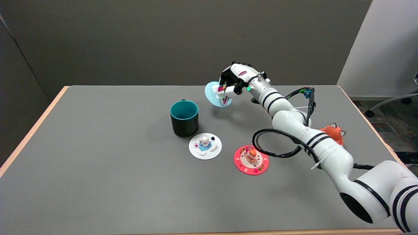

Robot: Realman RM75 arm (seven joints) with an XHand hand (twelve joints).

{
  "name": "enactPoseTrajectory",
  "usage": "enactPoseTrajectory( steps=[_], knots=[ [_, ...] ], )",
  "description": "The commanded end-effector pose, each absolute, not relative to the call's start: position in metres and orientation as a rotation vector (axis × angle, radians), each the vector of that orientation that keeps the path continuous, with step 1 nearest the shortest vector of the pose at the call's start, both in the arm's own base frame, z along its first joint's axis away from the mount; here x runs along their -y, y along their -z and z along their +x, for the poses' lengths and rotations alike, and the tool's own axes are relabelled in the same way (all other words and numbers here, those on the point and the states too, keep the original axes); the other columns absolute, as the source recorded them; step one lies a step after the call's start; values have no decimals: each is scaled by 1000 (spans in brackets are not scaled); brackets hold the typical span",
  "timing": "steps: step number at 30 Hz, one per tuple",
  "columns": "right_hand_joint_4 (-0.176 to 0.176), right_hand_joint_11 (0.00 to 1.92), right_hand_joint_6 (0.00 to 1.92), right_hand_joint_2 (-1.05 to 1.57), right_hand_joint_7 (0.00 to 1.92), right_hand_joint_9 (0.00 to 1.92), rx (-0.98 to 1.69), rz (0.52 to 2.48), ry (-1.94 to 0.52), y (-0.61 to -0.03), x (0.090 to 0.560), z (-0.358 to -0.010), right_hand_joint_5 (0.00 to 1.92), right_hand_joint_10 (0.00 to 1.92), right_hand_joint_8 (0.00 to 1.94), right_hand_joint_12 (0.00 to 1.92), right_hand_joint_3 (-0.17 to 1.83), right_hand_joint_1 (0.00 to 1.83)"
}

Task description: Pick up the cup lid with blue sky.

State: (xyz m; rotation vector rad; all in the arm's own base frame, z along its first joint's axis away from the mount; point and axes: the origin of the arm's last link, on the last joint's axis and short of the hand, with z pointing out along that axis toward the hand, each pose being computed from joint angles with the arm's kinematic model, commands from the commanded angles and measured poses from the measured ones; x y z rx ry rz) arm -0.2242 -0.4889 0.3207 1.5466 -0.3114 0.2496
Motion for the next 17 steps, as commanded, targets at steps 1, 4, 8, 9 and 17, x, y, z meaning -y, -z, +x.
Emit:
enactPoseTrajectory(
  steps=[1, 4, 8, 9, 17],
  knots=[
    [-92, 452, 996, 1064, 1021, 580, 298, 1733, -245, -281, 482, -179, 890, 1443, 1124, 1449, 138, 1237],
    [-90, 463, 988, 1062, 1024, 594, 295, 1755, -242, -276, 482, -174, 897, 1440, 1120, 1443, 138, 1238],
    [-77, 474, 982, 1052, 1024, 608, 287, 1776, -230, -272, 484, -167, 907, 1437, 1112, 1438, 153, 1236],
    [-75, 476, 982, 1053, 1024, 610, 283, 1779, -226, -271, 484, -166, 908, 1436, 1112, 1436, 151, 1235],
    [-64, 493, 979, 1039, 1028, 619, 234, 1841, -212, -256, 485, -148, 916, 1435, 1100, 1438, 173, 1234]
  ],
)
